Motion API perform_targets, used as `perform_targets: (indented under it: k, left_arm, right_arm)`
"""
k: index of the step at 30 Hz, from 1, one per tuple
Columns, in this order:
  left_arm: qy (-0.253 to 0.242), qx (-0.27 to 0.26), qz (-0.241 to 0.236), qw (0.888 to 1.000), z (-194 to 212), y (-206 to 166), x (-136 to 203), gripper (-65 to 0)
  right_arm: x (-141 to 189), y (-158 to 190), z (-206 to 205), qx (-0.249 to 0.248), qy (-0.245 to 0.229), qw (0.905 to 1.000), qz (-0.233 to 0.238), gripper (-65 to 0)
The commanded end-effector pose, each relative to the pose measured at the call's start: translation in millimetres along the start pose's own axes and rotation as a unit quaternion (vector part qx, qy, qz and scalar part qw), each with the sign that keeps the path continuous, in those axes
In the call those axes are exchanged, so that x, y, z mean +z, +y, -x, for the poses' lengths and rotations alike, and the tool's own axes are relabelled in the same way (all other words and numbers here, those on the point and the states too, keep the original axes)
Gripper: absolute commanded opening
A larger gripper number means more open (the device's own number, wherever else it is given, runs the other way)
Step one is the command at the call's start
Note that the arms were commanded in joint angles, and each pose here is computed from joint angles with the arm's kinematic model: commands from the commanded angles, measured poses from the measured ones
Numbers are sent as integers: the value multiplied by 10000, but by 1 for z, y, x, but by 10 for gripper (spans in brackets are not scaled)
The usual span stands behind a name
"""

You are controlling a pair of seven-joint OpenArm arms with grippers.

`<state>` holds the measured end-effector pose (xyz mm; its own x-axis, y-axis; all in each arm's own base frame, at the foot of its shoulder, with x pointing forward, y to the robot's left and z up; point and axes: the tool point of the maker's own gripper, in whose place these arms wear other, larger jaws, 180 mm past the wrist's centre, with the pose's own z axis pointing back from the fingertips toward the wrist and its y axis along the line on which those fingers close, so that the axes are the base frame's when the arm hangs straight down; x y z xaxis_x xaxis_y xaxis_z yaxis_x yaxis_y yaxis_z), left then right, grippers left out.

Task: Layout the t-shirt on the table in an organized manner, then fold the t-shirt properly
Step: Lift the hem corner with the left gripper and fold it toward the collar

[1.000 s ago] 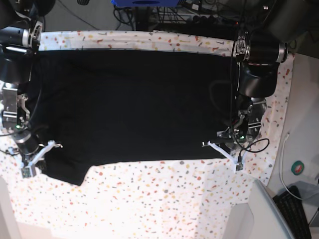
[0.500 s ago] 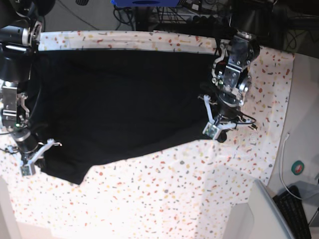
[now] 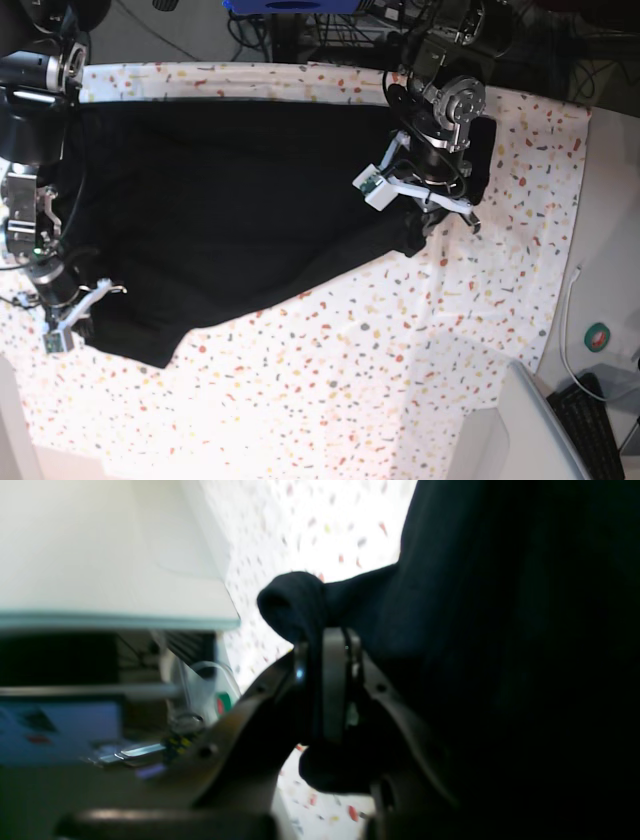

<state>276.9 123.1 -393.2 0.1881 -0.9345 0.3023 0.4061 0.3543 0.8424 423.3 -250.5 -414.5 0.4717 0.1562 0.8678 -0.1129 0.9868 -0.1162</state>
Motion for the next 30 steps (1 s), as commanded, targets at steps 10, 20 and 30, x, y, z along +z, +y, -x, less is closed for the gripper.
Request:
perform_targets:
  k: [10,20,30]
  left_arm:
    - [-898,-1577,148,9833,-42,-37,33,-439]
    - [-1124,-1504,255,9819,-52,-42,58,-201]
    - [-1087,1447,490,9823,-58,8,61,-155]
  right_arm:
    - [0,-14,-25,44,-328,9994,109,-650]
    - [0,-15,-25,49,-327,9994,115,-650]
    - [0,-15,-26,52,-334,9994,116,-650]
